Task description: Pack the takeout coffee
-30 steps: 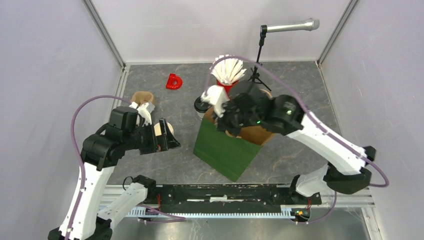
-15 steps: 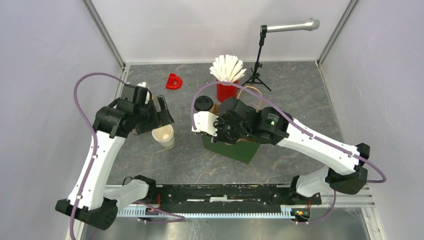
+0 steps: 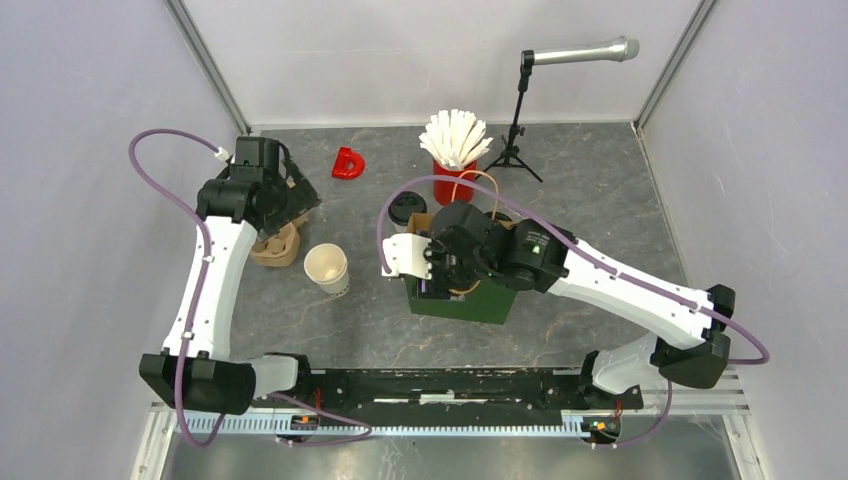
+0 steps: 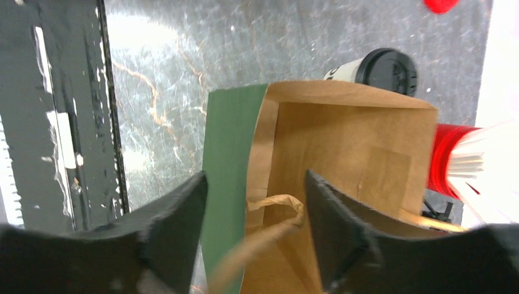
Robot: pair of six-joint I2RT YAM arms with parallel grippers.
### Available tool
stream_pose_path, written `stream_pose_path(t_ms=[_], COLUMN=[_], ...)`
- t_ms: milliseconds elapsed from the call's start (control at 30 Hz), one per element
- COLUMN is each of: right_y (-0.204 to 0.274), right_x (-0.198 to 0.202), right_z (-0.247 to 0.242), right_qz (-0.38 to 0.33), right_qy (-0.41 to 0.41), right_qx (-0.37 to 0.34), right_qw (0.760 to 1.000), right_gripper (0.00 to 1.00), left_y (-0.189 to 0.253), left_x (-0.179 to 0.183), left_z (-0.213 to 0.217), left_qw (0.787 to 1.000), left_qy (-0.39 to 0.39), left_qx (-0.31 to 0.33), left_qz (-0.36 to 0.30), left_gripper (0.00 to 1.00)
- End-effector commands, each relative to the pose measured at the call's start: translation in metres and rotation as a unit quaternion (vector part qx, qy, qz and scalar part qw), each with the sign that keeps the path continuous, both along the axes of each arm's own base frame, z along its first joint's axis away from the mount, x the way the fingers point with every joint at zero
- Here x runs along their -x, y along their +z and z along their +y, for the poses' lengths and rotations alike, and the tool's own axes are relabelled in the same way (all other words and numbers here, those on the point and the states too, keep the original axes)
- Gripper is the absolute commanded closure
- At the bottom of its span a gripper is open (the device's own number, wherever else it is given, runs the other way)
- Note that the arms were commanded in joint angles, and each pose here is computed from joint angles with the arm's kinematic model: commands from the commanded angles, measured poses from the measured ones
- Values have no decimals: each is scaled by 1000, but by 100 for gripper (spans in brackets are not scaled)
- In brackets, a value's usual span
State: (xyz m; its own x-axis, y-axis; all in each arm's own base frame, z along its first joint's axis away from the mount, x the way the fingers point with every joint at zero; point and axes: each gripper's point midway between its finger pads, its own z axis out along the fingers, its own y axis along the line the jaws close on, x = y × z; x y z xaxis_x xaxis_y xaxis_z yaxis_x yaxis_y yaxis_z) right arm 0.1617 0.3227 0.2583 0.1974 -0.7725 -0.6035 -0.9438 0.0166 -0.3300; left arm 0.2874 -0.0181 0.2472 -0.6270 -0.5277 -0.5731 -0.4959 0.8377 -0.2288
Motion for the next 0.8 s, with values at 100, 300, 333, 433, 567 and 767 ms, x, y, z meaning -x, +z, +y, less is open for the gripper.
stream_pose_path(t_ms=[100,300,333,433,567,767], right_y=[81,102,109,139,180,209], right_x=[-6,-6,-5,-2,3,17], right_z=[2,-20,-23,-32,-47,-67], right_qz=[-42,-61,-60,-58,-46,-25], right_qy=[-29,-63,-68,-95,-137,-148], right_qx=[-102,-133,-146,-209,-321,-433], right_qw=[993,987,985,971,936,889], right_gripper=[17,11,11,9,5,2], left_y=[2,-5,-6,-11,-28,-64], left_x=[-24,-46,-47,-48,-55,-63], left_z=[23,23,27,36,63,98], left_qw=[998,1000,999,999,996,989], left_qy=[66,17,27,48,84,144], left_qx=[-8,-16,-23,-23,-34,-28], left_qz=[-13,-13,-12,-12,-14,33], left_gripper=[0,0,0,2,6,15])
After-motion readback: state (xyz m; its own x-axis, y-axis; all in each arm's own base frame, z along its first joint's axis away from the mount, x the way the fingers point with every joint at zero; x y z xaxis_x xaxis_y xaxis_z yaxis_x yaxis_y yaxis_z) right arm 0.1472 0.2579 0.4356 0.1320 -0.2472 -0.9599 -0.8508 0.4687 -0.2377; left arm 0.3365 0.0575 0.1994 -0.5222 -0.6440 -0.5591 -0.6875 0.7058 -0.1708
